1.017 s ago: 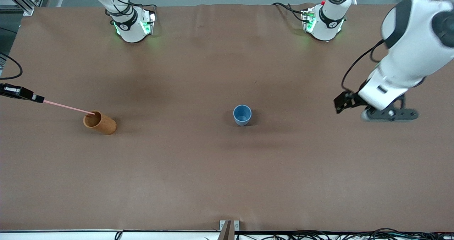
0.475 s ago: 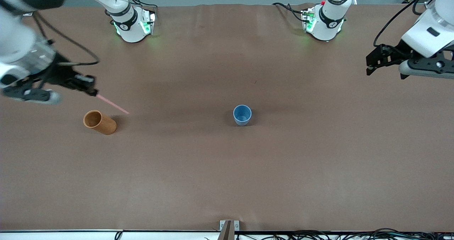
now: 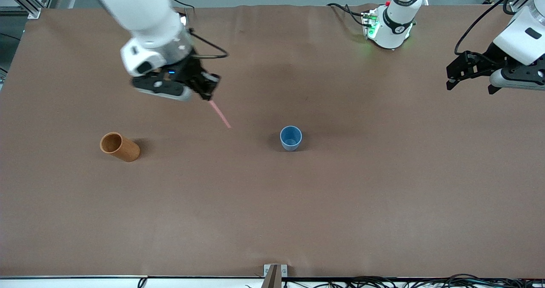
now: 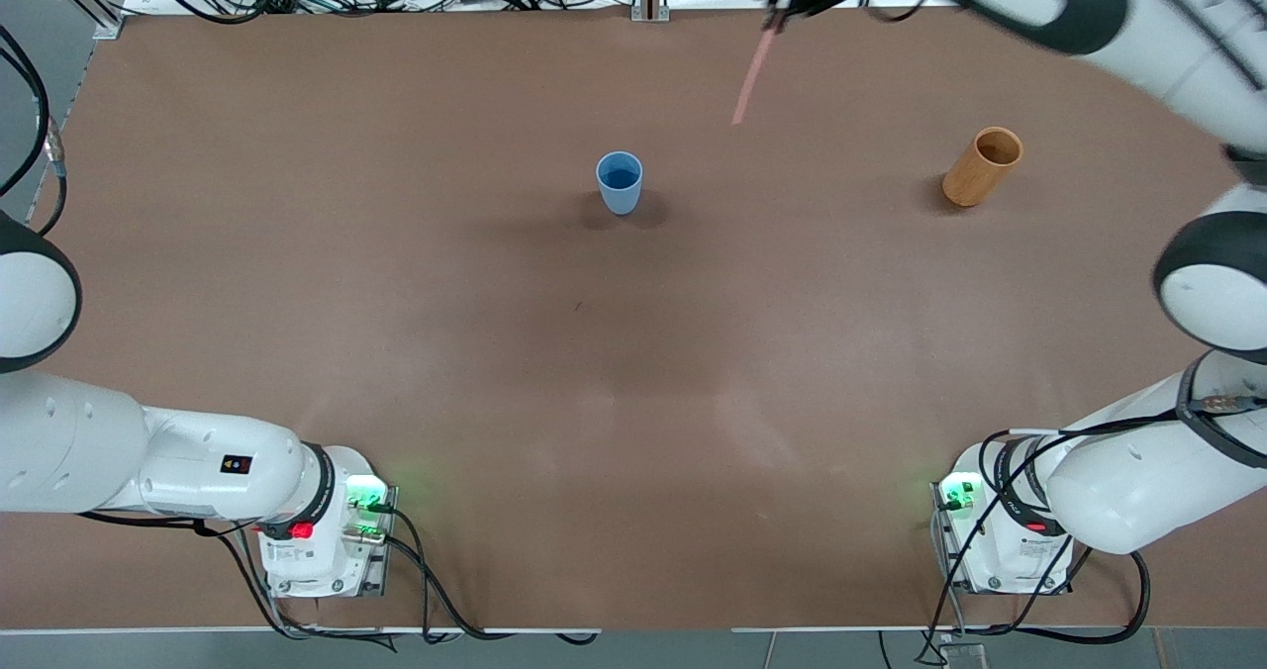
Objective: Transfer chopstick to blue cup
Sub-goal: 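Carry the pink chopstick over the blue cup with the right gripper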
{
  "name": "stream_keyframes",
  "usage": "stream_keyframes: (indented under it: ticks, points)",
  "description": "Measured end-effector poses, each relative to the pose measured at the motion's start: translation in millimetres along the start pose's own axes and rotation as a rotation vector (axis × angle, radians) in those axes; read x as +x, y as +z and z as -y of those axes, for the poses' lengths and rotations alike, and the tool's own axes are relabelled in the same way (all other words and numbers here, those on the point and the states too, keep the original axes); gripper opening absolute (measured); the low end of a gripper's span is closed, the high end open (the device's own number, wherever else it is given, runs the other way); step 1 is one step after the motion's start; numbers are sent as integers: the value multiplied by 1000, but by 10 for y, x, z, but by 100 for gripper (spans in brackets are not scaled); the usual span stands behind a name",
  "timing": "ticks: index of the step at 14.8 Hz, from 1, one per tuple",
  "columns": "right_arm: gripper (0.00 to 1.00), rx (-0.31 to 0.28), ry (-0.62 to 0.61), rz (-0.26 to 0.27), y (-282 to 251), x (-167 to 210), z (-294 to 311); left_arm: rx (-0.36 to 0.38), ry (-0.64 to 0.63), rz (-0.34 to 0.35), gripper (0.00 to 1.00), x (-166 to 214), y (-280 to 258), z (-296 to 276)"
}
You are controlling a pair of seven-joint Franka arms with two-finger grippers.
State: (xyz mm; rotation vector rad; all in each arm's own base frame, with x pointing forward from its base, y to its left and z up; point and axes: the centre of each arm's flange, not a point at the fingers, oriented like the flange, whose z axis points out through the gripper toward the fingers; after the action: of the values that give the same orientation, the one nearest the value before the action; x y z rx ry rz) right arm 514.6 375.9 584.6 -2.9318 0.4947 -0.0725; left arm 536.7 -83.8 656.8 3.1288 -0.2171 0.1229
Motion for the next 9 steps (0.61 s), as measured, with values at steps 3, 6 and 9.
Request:
stream_keyframes:
  ticks: [3, 6, 9]
  points:
    - [9, -1, 50, -2, 354, -290, 586, 0, 3, -1, 100, 3, -3, -16]
    - [9, -21, 63, -26, 739, -551, 1040, -1, 4, 1, 100, 21, 12, -24]
    - [9, -8, 58, -45, 1030, -698, 1297, -22, 3, -4, 100, 25, -15, -41]
